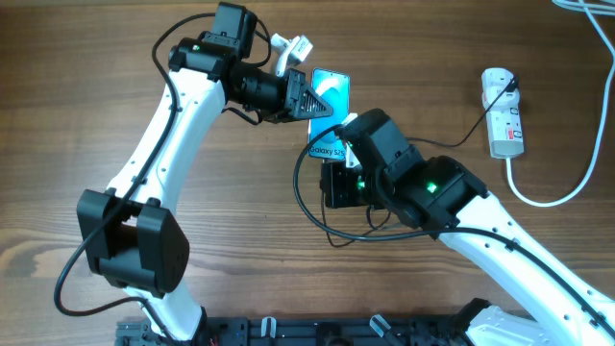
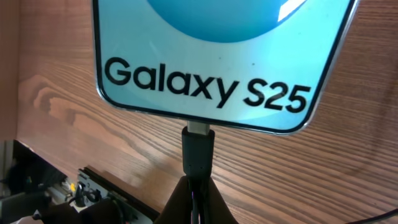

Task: Plug charger to phone and switch on socket
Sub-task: 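Hold the plug pressed into the phone with both grippers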

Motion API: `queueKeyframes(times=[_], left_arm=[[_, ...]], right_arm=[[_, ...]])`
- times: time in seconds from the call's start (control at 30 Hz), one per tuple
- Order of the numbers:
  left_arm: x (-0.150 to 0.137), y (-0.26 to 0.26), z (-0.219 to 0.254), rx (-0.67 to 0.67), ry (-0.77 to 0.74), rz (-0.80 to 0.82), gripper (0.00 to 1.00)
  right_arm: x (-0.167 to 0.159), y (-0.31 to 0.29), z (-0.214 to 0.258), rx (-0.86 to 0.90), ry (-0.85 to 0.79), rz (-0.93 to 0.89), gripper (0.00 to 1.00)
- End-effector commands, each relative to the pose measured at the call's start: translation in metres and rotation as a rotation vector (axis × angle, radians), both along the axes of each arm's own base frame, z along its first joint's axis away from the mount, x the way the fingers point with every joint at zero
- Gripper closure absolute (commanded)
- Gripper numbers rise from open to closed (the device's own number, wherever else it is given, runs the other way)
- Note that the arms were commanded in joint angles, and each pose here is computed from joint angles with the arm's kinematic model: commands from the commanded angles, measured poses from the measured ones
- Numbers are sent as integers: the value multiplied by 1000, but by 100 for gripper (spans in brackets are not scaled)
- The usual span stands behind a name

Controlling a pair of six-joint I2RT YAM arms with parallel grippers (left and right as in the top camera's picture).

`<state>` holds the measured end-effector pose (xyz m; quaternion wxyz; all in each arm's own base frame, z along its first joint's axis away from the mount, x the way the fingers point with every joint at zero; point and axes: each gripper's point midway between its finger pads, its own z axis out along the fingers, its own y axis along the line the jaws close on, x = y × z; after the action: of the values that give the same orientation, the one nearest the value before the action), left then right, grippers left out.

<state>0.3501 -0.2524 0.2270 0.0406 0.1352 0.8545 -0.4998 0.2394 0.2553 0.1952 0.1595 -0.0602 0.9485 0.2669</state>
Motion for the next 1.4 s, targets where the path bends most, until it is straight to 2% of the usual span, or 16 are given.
queueKeyframes(times=[0.0, 1.37], left_arm=[[-5, -1, 21, -48, -32, -18, 96], [-6, -1, 20, -49, -58, -33, 96]], right_arm=[[10, -3, 10, -8, -49, -35, 95], [14, 0, 15, 43, -35, -49, 95]])
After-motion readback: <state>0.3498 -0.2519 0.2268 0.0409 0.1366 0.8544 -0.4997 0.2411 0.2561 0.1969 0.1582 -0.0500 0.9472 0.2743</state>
